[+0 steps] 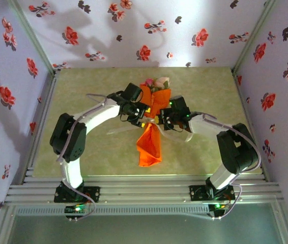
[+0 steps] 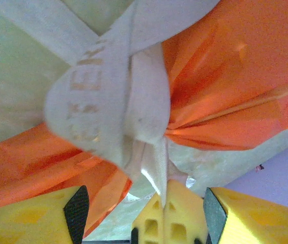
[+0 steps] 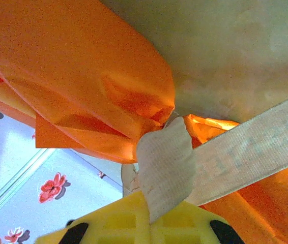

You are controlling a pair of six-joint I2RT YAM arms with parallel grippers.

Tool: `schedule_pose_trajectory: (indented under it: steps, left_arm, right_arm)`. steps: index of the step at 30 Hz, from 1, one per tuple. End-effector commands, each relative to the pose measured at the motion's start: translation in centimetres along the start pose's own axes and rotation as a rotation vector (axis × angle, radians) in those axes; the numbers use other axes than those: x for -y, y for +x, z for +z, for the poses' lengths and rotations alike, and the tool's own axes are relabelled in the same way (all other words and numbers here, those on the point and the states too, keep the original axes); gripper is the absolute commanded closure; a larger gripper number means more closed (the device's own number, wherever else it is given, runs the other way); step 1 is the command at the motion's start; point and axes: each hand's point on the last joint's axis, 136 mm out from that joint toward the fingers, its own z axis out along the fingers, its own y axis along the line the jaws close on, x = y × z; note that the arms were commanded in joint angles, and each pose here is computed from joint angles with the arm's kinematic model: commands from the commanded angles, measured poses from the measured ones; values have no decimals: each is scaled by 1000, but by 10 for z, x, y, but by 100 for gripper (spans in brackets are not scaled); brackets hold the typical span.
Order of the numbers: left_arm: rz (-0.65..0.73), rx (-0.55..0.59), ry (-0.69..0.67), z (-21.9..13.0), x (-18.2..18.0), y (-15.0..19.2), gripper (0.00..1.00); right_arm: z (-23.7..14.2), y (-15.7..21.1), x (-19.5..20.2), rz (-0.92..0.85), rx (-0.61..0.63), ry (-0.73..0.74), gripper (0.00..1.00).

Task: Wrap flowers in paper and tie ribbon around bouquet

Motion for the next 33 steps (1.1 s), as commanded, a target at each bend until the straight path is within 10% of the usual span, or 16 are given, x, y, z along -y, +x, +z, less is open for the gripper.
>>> schedule_pose_trajectory:
  steps: [1,13,33]
  left_arm:
    - [-13,-19,-19,11,3,4,36]
    - [-14,-27,-54,23,-5,3,37]
    - [-7,6,-35,21,0,-6,71]
  right_arm:
    - [-3,8,1,-2,-28,-7,100]
    - [-4,8,2,-2,-30,-10,100]
    - [-7,12,-1,-12,-47,-26,100]
